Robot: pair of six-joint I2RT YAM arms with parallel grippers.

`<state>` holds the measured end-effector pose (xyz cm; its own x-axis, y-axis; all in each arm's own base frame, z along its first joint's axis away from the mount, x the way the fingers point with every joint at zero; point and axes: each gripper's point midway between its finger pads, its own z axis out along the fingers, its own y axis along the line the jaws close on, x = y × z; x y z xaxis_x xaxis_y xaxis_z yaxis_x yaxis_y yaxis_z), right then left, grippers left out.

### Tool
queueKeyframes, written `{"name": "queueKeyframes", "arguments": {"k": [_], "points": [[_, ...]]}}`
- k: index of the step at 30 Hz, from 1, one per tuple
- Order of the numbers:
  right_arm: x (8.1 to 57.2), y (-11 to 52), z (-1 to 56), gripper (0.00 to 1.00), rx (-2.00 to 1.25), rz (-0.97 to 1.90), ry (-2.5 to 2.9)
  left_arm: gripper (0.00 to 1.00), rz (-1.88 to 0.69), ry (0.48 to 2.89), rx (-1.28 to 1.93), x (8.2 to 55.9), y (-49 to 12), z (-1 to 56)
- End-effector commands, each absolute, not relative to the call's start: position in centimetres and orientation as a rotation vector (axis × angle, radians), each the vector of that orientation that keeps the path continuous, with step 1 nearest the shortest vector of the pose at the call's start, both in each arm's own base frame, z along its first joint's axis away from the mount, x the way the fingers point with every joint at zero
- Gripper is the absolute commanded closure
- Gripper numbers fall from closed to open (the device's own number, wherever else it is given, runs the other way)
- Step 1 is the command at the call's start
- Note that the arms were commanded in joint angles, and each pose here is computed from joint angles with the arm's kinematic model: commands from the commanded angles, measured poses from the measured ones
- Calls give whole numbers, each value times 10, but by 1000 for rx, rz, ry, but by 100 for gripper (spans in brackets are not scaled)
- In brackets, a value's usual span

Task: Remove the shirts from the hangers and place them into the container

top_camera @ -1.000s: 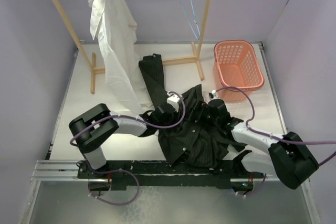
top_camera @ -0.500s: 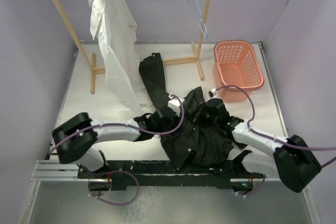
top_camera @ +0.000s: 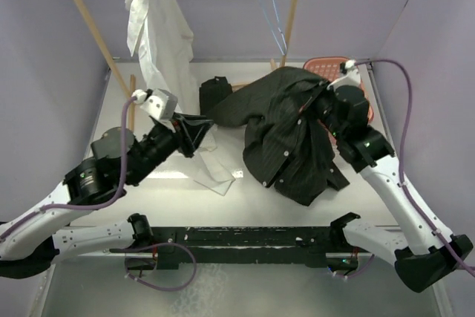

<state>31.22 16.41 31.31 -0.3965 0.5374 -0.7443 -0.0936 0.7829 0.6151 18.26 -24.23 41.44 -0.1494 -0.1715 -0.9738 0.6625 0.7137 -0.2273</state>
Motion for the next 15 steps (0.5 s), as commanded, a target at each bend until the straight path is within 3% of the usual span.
{"name": "queueKeyframes", "arguments": {"k": [1, 15], "points": [[337, 131, 376, 100, 335, 590, 1753, 73, -501, 1654, 499, 189, -206, 385], [361, 62, 543, 100, 405, 385, 1468, 70, -317, 1588, 480, 190, -153, 394]]}}
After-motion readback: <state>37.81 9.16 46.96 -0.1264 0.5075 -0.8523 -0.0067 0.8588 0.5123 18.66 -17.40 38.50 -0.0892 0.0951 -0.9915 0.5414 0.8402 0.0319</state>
